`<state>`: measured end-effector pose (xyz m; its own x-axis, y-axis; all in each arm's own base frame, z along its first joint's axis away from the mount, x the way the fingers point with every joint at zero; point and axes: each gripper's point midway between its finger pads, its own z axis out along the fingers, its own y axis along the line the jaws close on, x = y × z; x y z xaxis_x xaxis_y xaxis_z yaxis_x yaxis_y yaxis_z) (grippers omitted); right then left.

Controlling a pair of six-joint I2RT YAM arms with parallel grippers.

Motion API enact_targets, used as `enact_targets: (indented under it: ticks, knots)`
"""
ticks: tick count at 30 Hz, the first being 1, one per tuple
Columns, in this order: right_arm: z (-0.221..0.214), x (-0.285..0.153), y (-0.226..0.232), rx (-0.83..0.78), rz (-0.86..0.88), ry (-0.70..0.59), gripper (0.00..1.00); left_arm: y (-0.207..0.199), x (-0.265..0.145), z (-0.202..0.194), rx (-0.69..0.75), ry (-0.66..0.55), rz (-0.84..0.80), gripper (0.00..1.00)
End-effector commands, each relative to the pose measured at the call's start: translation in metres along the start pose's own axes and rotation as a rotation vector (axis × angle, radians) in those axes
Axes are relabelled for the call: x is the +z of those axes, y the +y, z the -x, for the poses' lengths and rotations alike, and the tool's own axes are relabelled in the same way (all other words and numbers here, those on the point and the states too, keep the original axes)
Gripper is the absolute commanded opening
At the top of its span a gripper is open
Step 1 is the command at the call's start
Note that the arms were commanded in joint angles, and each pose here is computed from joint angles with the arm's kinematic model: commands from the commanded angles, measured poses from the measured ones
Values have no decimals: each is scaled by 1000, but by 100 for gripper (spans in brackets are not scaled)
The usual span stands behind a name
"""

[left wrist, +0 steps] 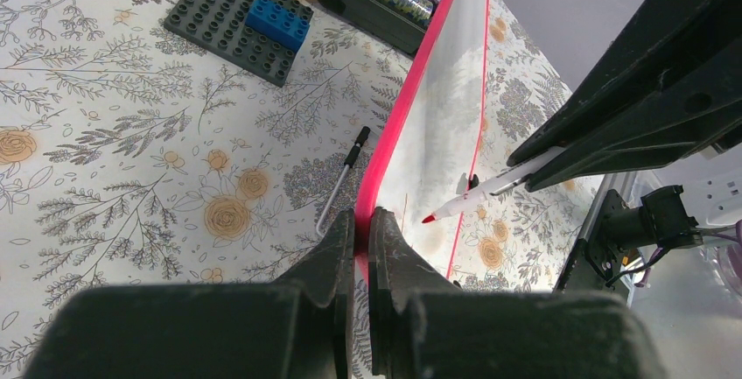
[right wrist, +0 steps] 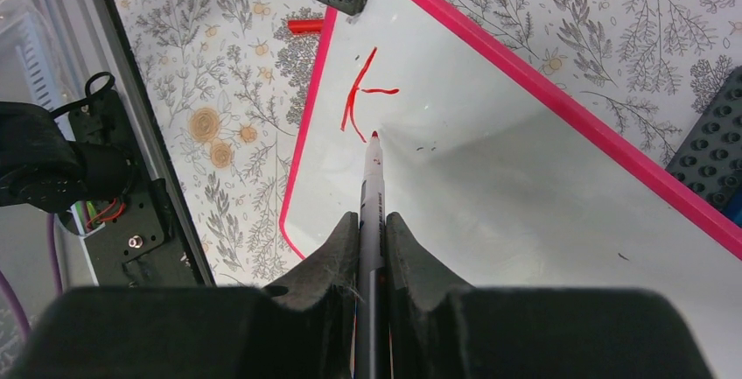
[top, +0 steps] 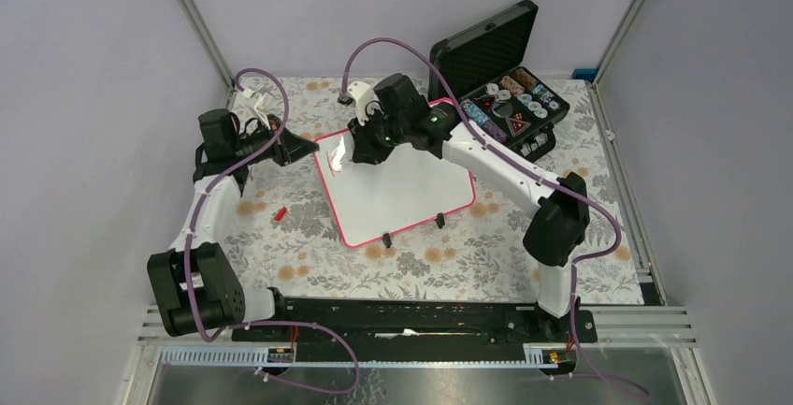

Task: Write a sentence on the whiteboard

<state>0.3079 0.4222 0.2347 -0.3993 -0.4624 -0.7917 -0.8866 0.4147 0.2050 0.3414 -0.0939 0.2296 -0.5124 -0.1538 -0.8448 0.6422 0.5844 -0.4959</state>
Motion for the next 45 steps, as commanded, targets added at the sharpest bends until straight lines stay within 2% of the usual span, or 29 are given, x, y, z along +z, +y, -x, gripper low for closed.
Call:
enact_targets:
  ticks: [1,23,45]
  knots:
    - [11,0,-10,-28,-39,-27,0,-6,1,2,81,-10,-15,0]
    - [0,-17,-36,-20,-103,-4,0,-4,2,2,78,-9,-13,0]
    - [17,-4,-29,-28,-63,-11,0,-4,2,2,81,-8,-15,0]
